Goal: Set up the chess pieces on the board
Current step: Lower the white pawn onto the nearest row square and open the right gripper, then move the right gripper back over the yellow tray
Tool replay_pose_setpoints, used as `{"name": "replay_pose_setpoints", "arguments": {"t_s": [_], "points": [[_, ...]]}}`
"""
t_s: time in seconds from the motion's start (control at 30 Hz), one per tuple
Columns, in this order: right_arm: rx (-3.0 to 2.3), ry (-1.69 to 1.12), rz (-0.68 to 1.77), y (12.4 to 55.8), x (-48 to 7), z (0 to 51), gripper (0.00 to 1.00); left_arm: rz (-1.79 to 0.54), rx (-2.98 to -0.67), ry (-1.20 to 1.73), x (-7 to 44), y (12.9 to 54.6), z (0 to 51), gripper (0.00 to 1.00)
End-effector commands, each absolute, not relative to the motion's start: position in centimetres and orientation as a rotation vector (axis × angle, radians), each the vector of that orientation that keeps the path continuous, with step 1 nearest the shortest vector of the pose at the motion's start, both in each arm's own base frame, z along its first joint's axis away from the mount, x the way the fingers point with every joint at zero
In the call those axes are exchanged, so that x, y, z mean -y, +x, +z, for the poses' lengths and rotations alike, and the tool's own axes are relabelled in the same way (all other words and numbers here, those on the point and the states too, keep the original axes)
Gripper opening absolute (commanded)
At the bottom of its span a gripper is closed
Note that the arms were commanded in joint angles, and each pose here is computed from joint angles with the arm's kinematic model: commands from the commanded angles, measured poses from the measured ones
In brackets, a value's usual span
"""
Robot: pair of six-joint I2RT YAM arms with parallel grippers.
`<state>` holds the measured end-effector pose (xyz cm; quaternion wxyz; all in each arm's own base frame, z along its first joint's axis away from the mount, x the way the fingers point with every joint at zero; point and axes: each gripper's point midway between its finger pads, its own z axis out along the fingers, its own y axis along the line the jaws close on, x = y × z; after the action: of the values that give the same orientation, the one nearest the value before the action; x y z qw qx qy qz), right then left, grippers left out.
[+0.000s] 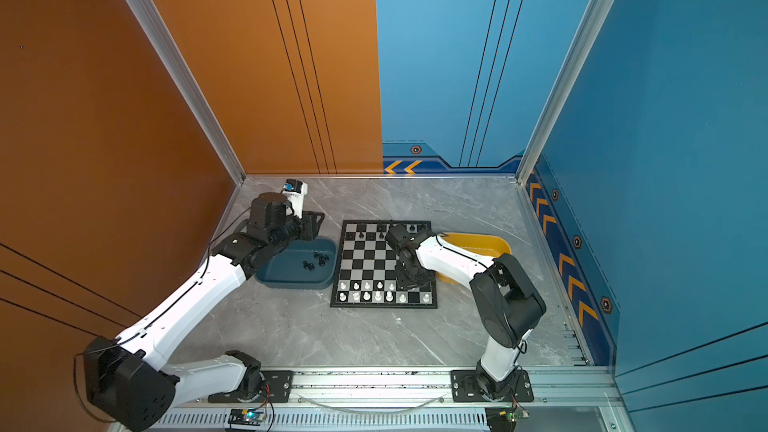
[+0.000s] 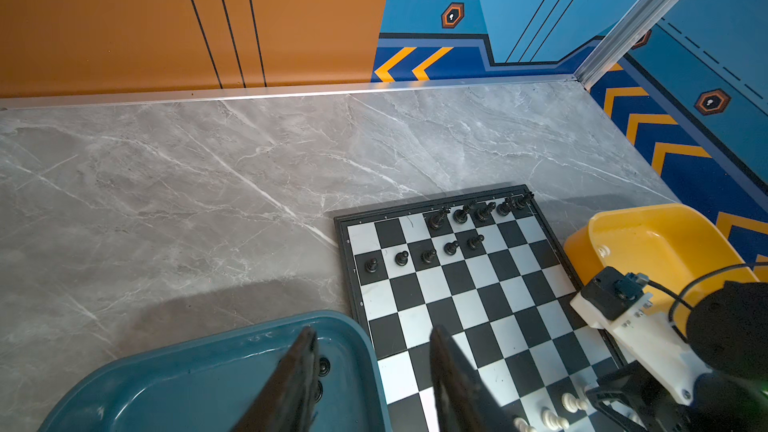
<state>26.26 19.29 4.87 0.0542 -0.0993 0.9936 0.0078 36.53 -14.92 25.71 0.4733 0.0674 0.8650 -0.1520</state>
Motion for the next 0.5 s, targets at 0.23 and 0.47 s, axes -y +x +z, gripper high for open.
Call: {"name": "replay_pose_setpoints", "arguments": {"t_s": [0.23, 0.47], "points": [[-2.851, -0.231, 0.033, 28.0, -18.3, 12.0, 0.31, -0.361, -2.105, 0.165, 14.9, 36.3, 26.0, 0.46], [-2.745, -0.117, 0.027, 29.5, -14.2, 16.0, 0.31, -0.363, -2.107, 0.165, 15.0, 36.5, 26.0, 0.46]]}}
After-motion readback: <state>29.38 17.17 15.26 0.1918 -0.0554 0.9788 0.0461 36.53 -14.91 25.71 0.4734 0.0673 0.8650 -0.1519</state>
